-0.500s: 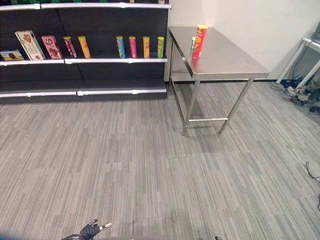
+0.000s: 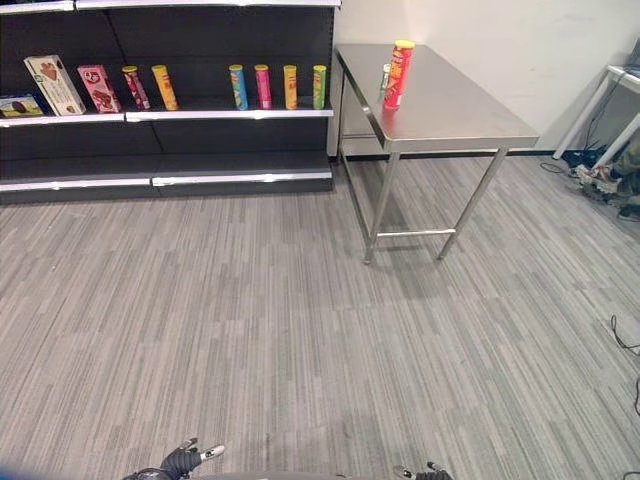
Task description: Put the goods on the table back onto the shelves and tidy them up.
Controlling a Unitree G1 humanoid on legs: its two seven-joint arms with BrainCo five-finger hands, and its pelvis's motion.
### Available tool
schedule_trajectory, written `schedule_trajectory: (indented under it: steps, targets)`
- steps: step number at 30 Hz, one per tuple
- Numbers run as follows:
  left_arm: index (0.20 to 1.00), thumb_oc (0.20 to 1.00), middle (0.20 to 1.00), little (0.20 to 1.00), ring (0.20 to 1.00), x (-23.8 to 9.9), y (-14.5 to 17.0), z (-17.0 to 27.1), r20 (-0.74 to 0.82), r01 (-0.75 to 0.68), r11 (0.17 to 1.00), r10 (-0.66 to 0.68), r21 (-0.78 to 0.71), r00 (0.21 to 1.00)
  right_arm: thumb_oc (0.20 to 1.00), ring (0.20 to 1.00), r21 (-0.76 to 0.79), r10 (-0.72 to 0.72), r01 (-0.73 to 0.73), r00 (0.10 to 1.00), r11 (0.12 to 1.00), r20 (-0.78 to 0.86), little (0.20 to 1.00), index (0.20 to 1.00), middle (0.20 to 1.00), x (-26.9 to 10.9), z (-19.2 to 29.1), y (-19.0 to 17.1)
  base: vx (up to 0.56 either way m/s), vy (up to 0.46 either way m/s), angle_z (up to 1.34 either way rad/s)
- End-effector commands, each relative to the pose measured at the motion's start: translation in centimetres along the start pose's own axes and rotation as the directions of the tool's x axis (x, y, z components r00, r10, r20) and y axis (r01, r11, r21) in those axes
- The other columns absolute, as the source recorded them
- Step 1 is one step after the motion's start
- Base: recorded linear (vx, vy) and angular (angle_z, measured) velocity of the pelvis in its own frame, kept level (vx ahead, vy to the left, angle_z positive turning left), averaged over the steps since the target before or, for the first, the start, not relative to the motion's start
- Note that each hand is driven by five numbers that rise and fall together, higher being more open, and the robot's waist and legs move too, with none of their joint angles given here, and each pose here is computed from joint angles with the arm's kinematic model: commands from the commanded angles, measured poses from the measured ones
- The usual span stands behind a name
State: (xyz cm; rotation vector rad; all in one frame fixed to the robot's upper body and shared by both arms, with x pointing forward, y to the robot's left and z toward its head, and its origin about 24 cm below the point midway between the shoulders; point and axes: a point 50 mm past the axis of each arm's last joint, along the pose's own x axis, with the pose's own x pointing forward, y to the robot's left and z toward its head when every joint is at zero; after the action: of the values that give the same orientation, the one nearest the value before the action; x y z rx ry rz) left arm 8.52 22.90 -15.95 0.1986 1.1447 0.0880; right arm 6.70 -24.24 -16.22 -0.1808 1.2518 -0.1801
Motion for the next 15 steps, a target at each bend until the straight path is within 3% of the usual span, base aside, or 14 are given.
schedule_trajectory:
  steps: [1, 15]
  targets:
    - [1.0, 1.0, 1.0, 1.0, 1.0, 0.53, -0.52, 1.97, 0.045, 0.019, 1.0, -0.02, 0.016, 0.999, 1.0, 1.0, -0.017, -0.025, 0.026, 0.999, 1.0, 0.046, 1.0, 1.0, 1.0, 0.22, 1.63, -1.27, 0.0, 0.0, 0.0]
    - [1.0, 1.0, 1.0, 1.0, 1.0, 0.55, -0.63, 2.15, 0.049, 0.032, 0.999, -0.034, 0.035, 0.998, 1.0, 1.0, -0.015, -0.024, 0.024, 0.999, 1.0, 0.028, 1.0, 1.0, 1.0, 0.18, 1.08, -1.24, 0.0, 0.0, 0.0]
